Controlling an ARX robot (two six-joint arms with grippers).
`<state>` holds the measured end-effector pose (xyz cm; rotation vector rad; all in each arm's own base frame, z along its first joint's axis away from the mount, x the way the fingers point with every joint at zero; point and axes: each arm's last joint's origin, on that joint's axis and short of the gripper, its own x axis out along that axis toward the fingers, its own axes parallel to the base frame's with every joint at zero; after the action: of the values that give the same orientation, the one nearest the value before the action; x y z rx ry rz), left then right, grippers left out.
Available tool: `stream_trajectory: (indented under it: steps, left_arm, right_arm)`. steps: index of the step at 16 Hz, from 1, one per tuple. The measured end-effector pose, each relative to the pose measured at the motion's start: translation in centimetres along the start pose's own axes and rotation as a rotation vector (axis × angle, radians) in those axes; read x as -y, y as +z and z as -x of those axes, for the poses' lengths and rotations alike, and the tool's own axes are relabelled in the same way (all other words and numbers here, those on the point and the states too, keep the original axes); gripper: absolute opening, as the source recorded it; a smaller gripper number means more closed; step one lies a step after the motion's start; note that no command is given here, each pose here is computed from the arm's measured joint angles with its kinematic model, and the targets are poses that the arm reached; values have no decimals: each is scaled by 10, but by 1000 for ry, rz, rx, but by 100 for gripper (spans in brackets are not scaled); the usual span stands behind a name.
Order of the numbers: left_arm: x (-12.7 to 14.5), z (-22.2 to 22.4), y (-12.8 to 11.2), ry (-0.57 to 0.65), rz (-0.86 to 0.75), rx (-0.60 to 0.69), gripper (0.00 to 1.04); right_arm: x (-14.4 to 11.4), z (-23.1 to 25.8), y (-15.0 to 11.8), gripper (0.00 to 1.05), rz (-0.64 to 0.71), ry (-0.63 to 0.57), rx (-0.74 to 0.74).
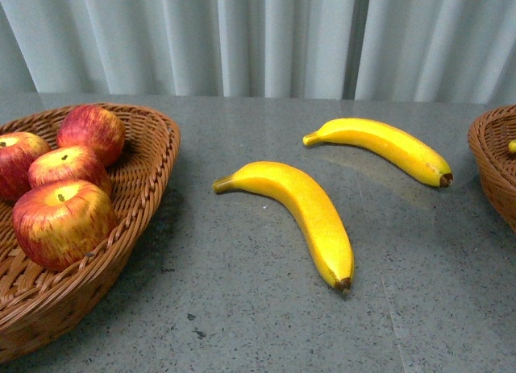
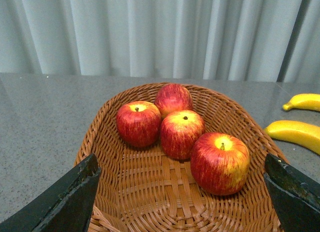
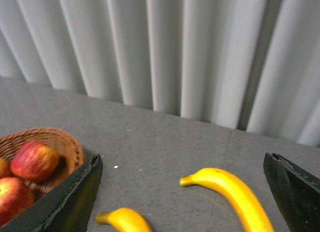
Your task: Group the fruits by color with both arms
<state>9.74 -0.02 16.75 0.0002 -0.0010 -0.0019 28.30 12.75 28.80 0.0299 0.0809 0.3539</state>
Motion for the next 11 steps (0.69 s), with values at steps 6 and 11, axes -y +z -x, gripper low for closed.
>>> stream_trajectory:
  steps: [6, 11]
  left_arm:
    - [0, 0, 0, 0, 0, 0, 98]
    - [0, 0, 0, 0, 0, 0, 98]
  right_arm:
    - [-58, -45, -45, 98, 127, 135, -329]
    - [-52, -48, -82, 98, 210, 118, -574]
